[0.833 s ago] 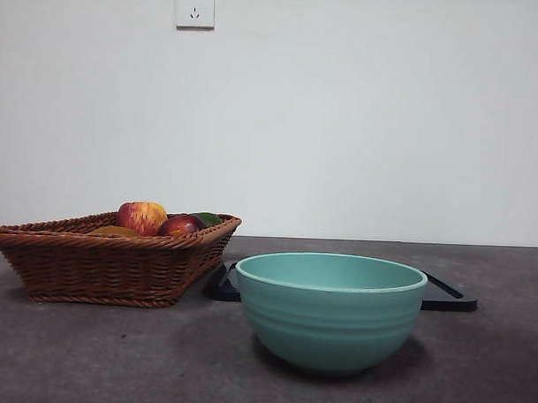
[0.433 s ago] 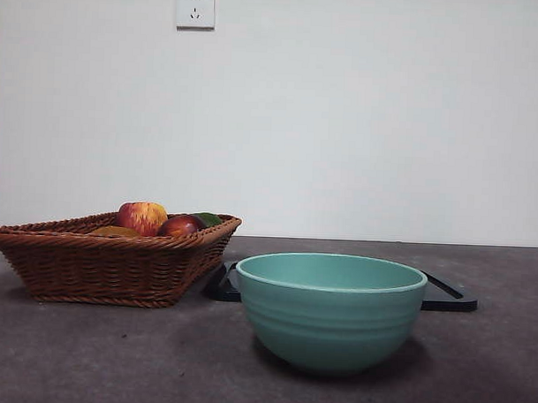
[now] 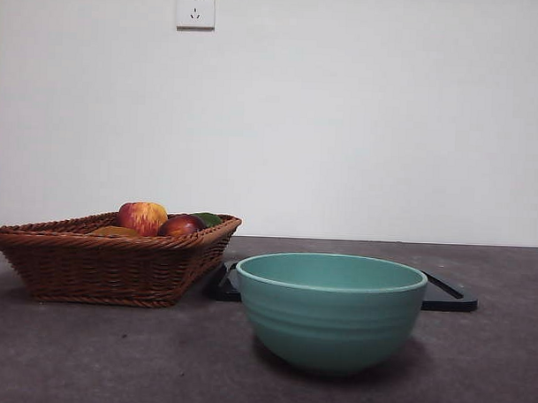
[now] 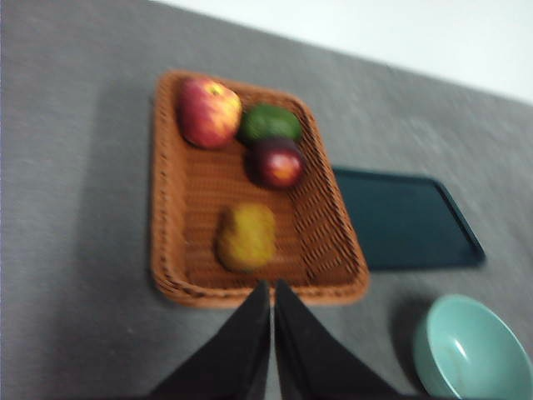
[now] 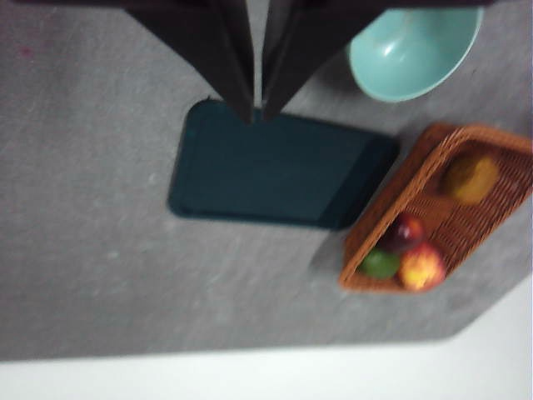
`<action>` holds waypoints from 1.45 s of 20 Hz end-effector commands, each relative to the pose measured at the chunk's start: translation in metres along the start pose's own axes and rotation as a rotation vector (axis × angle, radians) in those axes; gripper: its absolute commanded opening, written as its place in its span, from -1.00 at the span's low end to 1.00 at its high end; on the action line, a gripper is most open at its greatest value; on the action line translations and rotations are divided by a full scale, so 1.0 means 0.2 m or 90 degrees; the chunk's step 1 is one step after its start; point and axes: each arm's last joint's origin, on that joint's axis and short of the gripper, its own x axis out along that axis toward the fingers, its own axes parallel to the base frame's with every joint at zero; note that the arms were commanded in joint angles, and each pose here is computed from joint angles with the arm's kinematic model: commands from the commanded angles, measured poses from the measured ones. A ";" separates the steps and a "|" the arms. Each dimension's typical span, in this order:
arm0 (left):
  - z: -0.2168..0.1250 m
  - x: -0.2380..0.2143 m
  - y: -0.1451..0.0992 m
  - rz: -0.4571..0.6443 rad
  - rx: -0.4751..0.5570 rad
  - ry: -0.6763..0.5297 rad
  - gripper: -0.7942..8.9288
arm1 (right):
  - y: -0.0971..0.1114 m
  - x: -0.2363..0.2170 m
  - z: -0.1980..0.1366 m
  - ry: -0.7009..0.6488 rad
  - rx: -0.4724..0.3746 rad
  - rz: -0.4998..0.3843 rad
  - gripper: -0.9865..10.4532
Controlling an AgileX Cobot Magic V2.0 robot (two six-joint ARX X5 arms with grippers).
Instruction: Pick up the wifruite, put it on the bowl, pick up the plate, put it on desk
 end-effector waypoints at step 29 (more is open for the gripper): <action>0.17 -0.01 -0.16 -0.156 0.072 0.178 0.07 | 0.18 0.07 0.12 0.234 -0.102 0.194 -0.07</action>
